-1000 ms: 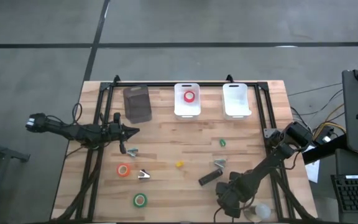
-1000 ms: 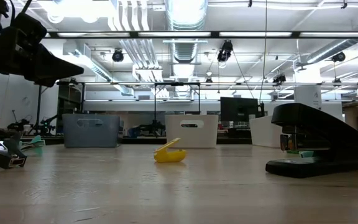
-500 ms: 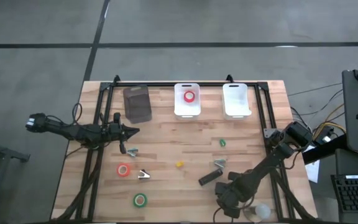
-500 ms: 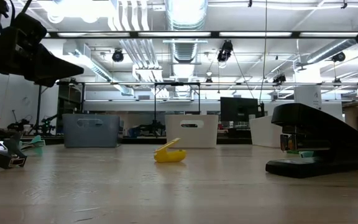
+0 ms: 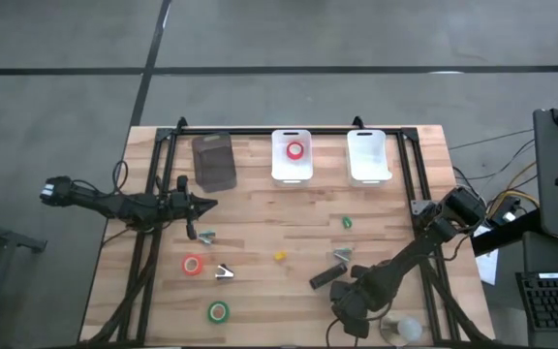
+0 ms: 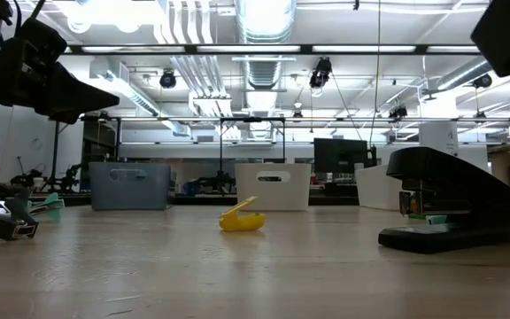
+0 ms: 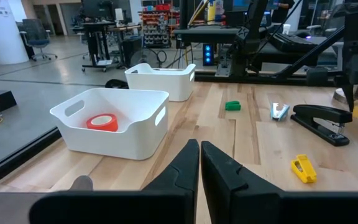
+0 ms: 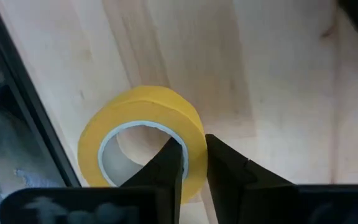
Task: Pick and place Stapler, Stapler remover, tape
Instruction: Put the yellow tape into the left white bin
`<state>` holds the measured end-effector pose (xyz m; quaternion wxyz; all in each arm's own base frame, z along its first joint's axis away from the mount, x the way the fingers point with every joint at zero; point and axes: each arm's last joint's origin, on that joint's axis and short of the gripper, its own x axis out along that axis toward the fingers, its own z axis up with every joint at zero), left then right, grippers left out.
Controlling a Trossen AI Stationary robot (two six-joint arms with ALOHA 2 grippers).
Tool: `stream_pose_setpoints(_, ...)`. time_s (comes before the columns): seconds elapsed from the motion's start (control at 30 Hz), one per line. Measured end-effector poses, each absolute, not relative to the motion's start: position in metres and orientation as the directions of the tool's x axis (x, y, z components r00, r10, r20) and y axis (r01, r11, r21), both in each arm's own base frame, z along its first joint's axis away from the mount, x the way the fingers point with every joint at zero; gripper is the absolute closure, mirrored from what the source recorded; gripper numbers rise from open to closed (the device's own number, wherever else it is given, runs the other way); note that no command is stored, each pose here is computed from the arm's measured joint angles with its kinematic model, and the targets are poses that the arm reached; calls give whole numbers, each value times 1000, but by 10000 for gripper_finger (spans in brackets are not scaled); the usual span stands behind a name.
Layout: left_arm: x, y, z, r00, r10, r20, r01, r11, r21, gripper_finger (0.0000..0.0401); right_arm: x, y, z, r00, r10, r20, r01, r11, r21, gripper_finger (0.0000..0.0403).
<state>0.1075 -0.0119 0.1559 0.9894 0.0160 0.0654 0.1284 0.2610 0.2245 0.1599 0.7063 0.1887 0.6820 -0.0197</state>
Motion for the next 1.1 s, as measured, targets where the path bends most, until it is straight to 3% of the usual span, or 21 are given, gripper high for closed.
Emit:
stream_pose_setpoints(0.4, 108, -12, 156, 958, 256, -125, -252, 967, 48, 380, 283, 211, 195, 56, 192, -980, 242, 950, 200, 353)
stream_pose_setpoints(0.77, 108, -12, 156, 958, 256, -125, -252, 967, 48, 380, 319, 176, 235, 204, 55, -977, 129, 988, 82, 350)
stream_pose_setpoints(1.1, 108, -12, 156, 958, 257, -125, -252, 966, 48, 380, 352, 121, 255, 275, 37, -961, 7, 999, 41, 349)
